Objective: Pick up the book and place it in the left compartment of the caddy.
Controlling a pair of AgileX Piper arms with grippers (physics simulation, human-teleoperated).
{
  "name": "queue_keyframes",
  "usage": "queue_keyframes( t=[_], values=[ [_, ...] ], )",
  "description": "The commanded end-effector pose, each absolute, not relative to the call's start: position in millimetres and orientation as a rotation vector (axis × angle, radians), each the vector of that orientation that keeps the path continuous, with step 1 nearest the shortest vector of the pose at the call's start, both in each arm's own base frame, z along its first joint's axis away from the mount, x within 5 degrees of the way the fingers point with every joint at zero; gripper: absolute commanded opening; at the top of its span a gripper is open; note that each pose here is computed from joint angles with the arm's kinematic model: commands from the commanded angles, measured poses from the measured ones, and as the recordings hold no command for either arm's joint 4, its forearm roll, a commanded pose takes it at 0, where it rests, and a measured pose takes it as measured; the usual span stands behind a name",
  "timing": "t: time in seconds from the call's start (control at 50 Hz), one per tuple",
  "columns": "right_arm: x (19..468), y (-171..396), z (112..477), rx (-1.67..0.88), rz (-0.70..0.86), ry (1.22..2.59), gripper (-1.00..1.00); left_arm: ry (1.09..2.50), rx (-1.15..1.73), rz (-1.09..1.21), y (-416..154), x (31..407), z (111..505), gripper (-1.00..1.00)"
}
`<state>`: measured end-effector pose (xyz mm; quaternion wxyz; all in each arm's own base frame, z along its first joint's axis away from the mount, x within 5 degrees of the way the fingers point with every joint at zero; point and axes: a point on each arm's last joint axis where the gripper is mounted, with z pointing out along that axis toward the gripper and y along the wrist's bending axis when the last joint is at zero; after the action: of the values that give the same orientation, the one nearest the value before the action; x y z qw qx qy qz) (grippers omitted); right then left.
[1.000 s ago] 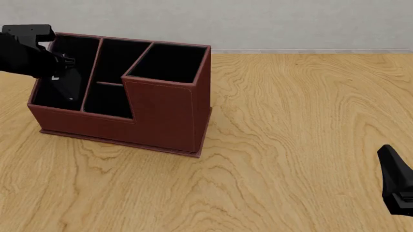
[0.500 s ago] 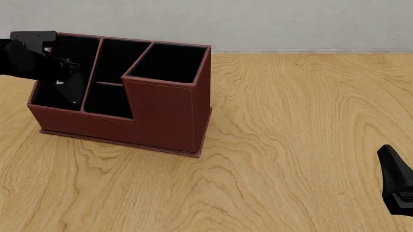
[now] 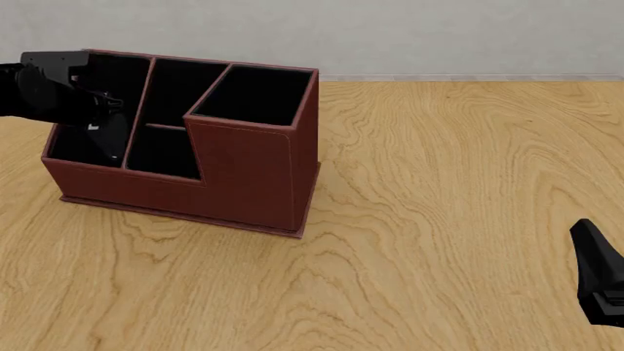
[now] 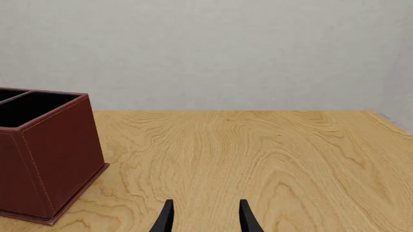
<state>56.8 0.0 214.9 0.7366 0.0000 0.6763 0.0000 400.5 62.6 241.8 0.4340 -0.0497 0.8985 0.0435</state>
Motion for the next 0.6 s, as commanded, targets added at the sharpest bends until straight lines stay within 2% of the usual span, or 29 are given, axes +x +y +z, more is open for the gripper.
queue_keyframes(
  t=[0.02,0.16,0.18,0.6],
  values=[
    [56.7,0.0,214.5,0.0,0.0,1.485,1.0,2.217,-0.113,0.126,66.8,401.7,249.1,-1.0],
    [56.7,0.0,214.5,0.0,0.0,1.485,1.0,2.212,-0.118,0.131,69.3,401.8,250.9,-1.0],
    [56.7,0.0,214.5,0.0,0.0,1.485,1.0,2.209,-0.116,0.135,70.4,401.4,251.4,1.0],
    [56.7,0.0,214.5,0.0,0.0,1.485,1.0,2.194,-0.124,0.132,70.5,401.1,256.1,1.0]
  ],
)
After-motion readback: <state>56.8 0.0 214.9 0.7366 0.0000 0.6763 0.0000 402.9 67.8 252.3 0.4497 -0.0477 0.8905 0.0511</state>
